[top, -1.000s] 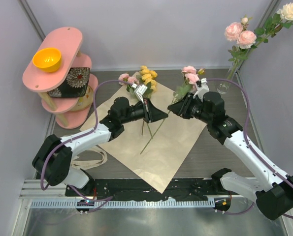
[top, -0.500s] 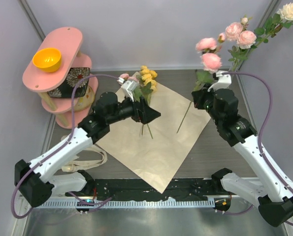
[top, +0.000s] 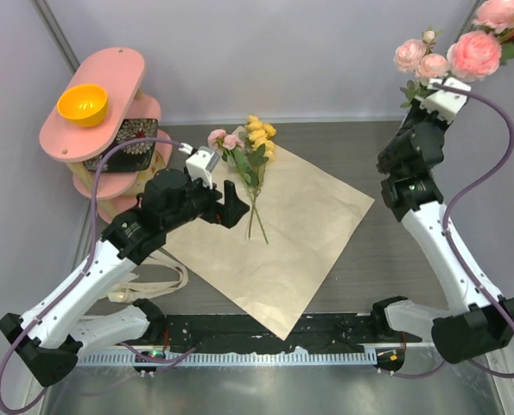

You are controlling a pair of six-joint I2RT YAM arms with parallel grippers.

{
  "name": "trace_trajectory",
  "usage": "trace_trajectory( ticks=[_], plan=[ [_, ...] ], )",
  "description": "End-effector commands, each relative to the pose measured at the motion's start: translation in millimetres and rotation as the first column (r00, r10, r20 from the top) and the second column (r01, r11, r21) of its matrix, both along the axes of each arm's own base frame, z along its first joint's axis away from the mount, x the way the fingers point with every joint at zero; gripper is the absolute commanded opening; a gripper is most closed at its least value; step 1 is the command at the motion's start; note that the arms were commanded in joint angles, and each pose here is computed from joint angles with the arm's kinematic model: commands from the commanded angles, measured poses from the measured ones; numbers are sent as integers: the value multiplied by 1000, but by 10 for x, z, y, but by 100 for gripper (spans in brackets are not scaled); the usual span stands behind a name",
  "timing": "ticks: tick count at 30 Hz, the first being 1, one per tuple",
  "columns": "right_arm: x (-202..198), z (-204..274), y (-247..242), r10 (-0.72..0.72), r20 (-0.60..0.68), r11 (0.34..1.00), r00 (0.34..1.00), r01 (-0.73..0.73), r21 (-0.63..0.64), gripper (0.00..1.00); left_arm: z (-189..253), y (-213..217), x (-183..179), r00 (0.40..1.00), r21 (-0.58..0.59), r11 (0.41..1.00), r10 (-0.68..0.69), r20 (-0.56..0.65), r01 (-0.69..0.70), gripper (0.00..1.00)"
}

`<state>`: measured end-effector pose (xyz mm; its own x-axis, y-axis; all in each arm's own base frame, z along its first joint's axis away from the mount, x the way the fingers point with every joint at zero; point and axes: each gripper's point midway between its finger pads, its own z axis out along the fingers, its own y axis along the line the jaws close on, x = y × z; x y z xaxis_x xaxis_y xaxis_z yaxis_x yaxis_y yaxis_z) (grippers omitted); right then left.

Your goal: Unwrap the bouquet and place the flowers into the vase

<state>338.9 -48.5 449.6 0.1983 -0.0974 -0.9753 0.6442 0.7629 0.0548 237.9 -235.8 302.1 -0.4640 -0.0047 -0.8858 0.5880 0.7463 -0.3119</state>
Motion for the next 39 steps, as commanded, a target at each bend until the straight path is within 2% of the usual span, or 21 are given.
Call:
trace_trajectory(
  ticks=[1, 4, 6, 7, 8, 9, 12, 16, 24, 29, 39],
  plan=[
    [93, 505, -486, -159, 174, 987, 972, 154, 41, 1, 103, 205, -23, 996, 16, 998, 58, 62, -60, 91],
    [195, 726, -625, -158, 246, 987, 956, 159, 16, 1, 111, 279, -4, 992, 20, 995, 94, 79, -96, 93],
    [253, 751, -871, -208, 290, 978, 934, 207, 34, 1, 89, 295, 9, 991, 29, 994, 102, 81, -104, 93],
    [310, 824, -868, -177, 322, 984, 930, 174, 38, 1, 76, 294, 13, 992, 35, 994, 100, 81, -103, 93],
    [293, 792, -1123, -211, 316, 977, 925, 209, 39, 1, 76, 300, 19, 991, 36, 994, 104, 82, -107, 93],
    [339, 820, -1153, -173, 365, 985, 915, 158, 70, 1, 58, 301, 35, 991, 43, 993, 107, 81, -111, 93],
    [372, 864, -1353, -150, 435, 988, 888, 124, 87, 1, 6, 296, 58, 991, 63, 992, 109, 74, -114, 93],
    [473, 914, -1460, -107, 479, 993, 871, 66, 101, 1, -64, 295, 103, 991, 92, 988, 115, 65, -121, 93],
    [753, 789, -1344, -5, 485, 989, 874, -66, 129, 1, -147, 264, 146, 993, 109, 988, 109, 43, -113, 93],
    [895, 647, -1338, 13, 463, 986, 886, -89, 143, 1, -186, 264, 169, 993, 111, 987, 113, 28, -116, 98],
    [1021, 437, -1339, 22, 408, 982, 913, -97, 164, 1, -176, 273, 178, 993, 96, 989, 114, 22, -115, 98]
  ],
)
